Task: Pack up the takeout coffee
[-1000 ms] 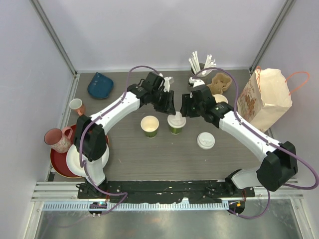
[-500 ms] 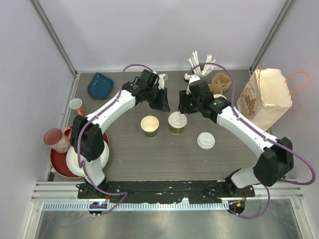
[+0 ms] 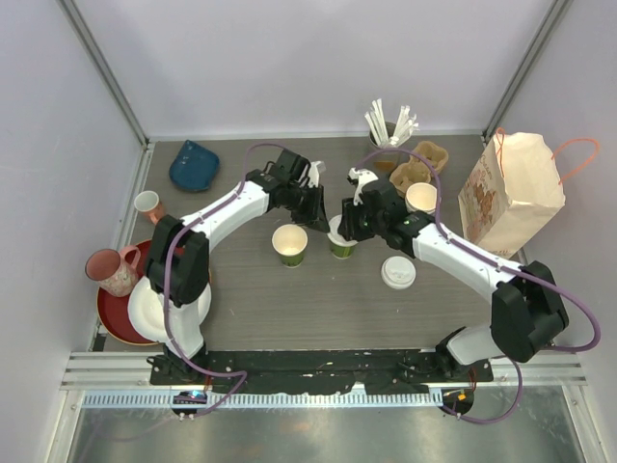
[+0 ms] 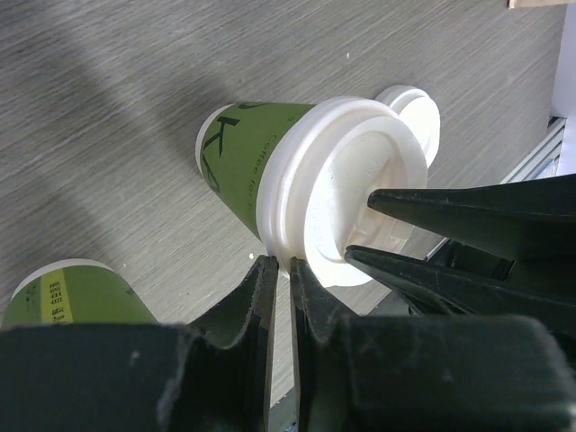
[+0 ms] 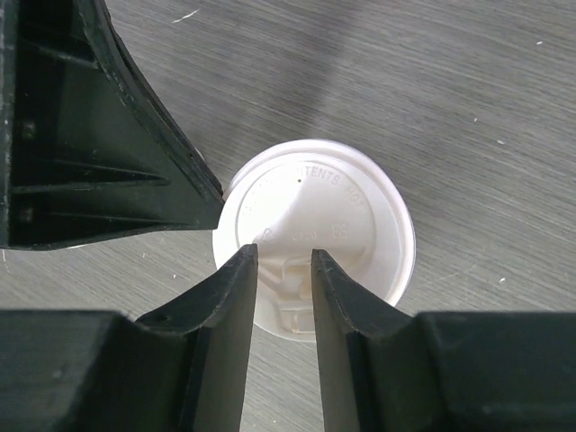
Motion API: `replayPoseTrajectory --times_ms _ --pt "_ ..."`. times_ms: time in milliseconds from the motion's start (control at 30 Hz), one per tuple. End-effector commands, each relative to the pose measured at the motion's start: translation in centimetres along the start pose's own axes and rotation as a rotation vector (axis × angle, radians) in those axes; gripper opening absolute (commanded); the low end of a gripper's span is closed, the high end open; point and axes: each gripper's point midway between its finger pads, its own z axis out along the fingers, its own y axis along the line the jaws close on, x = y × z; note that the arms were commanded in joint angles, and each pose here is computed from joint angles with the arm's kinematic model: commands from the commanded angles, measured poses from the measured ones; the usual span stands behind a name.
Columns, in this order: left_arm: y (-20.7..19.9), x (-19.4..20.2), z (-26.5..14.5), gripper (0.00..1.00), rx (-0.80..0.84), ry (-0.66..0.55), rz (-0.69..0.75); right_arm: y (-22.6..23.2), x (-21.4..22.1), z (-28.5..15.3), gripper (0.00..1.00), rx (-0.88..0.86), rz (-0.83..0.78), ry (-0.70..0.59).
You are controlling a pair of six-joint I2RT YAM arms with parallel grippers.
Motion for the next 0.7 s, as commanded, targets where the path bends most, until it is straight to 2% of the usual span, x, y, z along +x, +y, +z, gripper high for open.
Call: replayPoseTrajectory --times_ms 0,167,233,433,667 --pt "1.3 1.5 1.9 0.15 -0.034 0.052 0.016 -0.8 2.3 0.4 0.36 0.031 0.008 0.052" --pt "0.9 0.7 0.7 0.13 -0.041 0.016 0.055 0.7 0.0 -0.6 0.35 -0.007 -0.014 0.028" --pt "-0.5 -0.4 -1.0 0.13 -0.016 -0.024 0.082 1.6 -1.7 -1.3 0.35 -0.020 -0.045 0.002" --pt "-4.2 -2.9 -5.7 0.26 0.052 -0.119 0.169 2.5 -5.9 -2.3 0.37 -0.010 -0.120 -0.081" --pt "-1.6 -5.6 -9.1 0.30 0.015 -0.229 0.100 3.3 -7.7 -2.1 0.44 0.125 -0.252 -0.124"
